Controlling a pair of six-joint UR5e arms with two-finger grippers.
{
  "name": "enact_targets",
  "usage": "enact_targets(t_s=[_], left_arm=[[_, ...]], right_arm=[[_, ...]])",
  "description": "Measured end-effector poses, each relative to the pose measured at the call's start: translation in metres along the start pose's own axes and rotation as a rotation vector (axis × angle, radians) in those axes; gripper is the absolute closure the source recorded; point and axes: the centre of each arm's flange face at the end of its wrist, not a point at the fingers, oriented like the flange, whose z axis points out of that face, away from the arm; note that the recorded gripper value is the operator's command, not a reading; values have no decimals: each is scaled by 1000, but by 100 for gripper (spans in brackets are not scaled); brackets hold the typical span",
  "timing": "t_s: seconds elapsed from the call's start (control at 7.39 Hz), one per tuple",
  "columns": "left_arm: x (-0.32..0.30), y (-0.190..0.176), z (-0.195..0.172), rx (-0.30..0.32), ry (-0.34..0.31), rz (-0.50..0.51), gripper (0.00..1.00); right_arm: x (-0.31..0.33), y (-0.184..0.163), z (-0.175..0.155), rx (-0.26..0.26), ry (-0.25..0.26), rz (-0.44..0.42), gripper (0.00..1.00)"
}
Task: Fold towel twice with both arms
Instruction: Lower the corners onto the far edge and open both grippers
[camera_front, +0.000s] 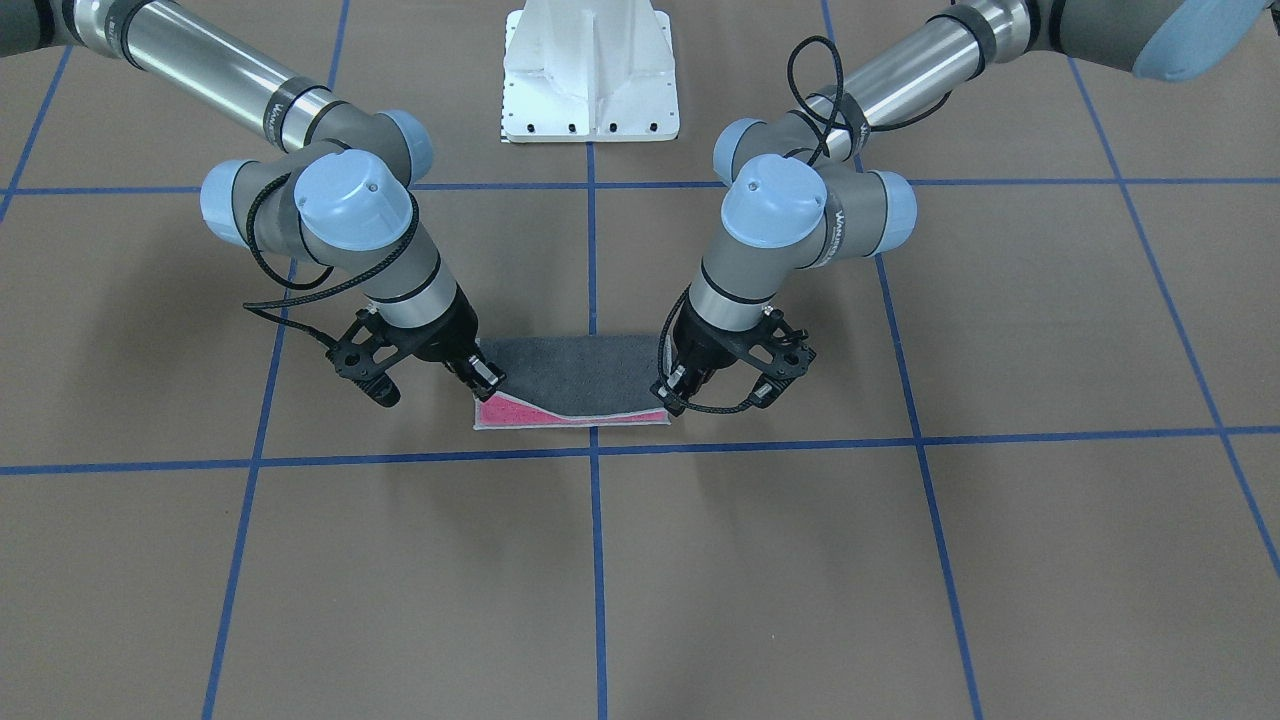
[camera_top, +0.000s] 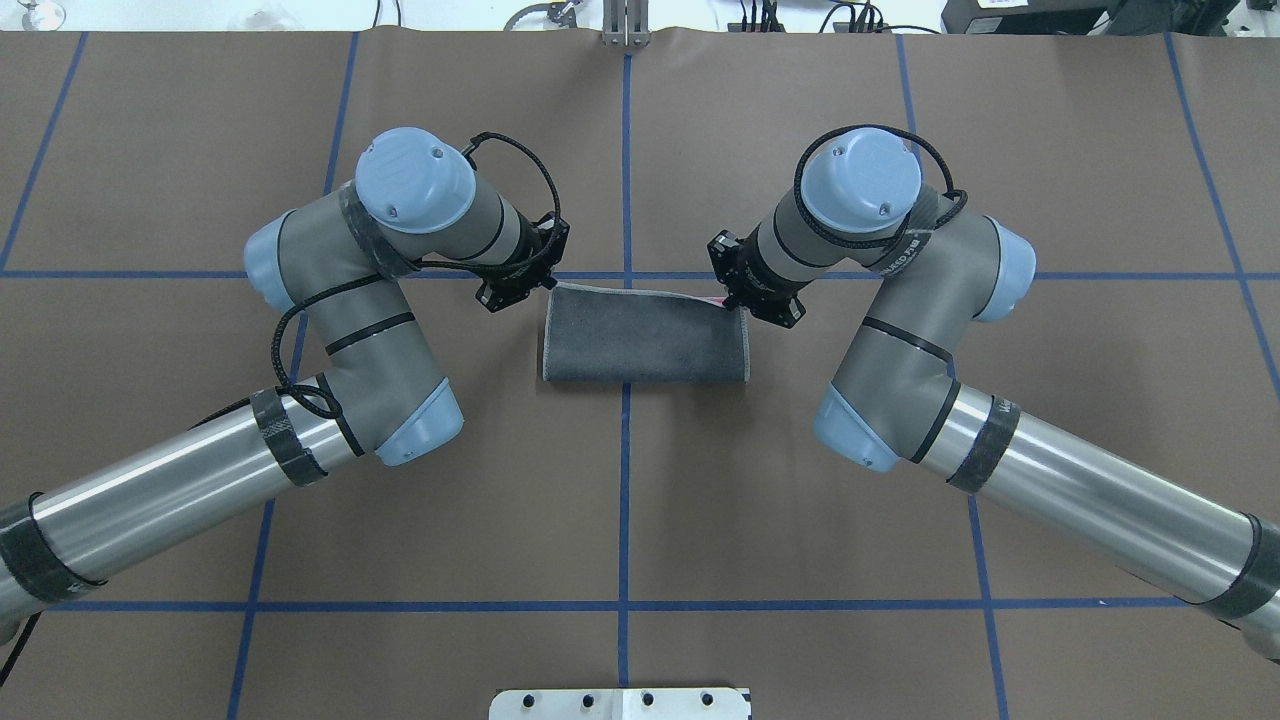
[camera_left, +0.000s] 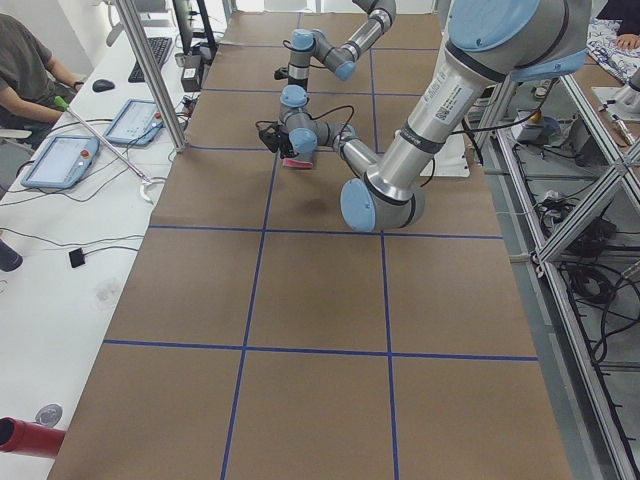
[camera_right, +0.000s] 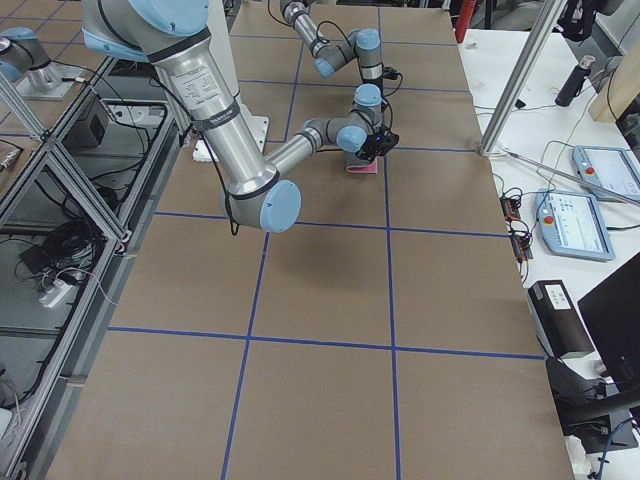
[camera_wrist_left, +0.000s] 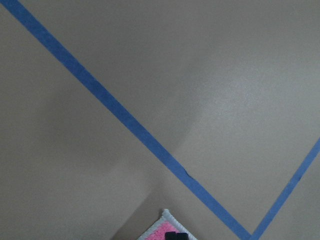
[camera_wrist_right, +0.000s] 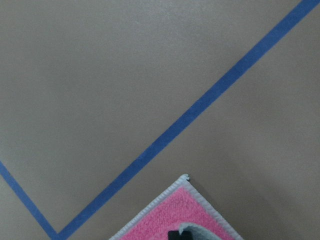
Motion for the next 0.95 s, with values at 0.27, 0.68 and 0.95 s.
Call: enact_targets(t_s=[0.27,0.68,0.95], left_arm=[[1,-2,-1,3,1,-1,26],[2,-5,-2,5,3,0,22],[12,-10,-11,10,20,-5,22]], right_arm=[[0,0,0,0,0,0,46],[-2,2,-2,-2,-7,1,45],[4,8,-7,-14,-13,8,49]])
